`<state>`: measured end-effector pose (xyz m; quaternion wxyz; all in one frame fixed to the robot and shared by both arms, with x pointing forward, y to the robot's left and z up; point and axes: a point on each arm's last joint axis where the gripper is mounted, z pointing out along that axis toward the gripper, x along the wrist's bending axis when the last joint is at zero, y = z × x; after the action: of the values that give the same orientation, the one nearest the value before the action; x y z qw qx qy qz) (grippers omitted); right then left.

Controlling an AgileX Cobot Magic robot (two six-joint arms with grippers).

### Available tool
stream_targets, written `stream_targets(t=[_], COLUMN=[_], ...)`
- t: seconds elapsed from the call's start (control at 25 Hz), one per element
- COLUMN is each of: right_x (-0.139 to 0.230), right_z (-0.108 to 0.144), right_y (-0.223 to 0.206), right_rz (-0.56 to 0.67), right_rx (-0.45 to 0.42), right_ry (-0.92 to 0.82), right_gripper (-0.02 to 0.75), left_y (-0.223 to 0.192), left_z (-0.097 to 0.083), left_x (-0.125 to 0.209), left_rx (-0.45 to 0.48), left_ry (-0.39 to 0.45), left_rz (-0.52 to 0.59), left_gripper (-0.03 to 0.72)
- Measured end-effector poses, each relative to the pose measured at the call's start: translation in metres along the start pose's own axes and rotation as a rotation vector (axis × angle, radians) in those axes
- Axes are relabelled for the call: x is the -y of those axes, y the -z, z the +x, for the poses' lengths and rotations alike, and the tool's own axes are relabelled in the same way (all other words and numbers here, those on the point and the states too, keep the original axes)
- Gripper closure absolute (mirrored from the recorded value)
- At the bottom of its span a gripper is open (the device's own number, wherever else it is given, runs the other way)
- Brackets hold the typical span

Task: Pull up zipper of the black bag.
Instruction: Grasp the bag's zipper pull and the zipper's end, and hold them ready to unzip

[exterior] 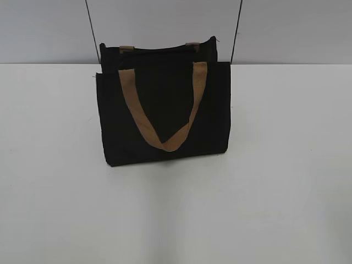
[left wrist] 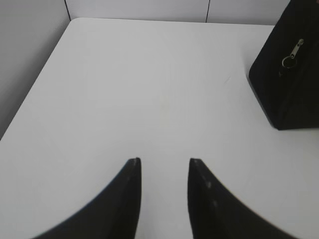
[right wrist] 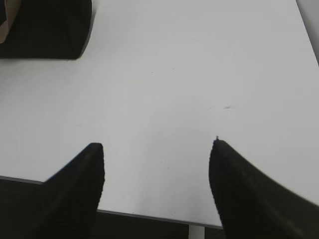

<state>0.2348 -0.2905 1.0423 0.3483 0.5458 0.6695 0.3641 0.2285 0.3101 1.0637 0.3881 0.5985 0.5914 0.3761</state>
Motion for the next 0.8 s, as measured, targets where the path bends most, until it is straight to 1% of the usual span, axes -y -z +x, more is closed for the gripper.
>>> stream_targets(t=[0.64,0.72,0.8], right_x=[0.0,0.0,0.0], right_z=[0.0,0.0,0.0], right_y=[0.0,0.0,0.0], right_rz=[0.0,0.0,0.0], right_rx=[-0.001,-0.001,-0.001], right_ry=[0.0,0.0,0.0], right_gripper=[0.235,0.235,0.235], left_y=[0.0,-0.003,-0.007], left_z=[0.0,-0.001,-0.002], left_x=[0.0,-0.005,-0.017], left_rx=[0.002,0.004,0.009], left_ry=[0.0,-0.001,-0.003], left_rz=[0.003,0.008,-0.033], left_gripper=[0.447,0.444,0.443])
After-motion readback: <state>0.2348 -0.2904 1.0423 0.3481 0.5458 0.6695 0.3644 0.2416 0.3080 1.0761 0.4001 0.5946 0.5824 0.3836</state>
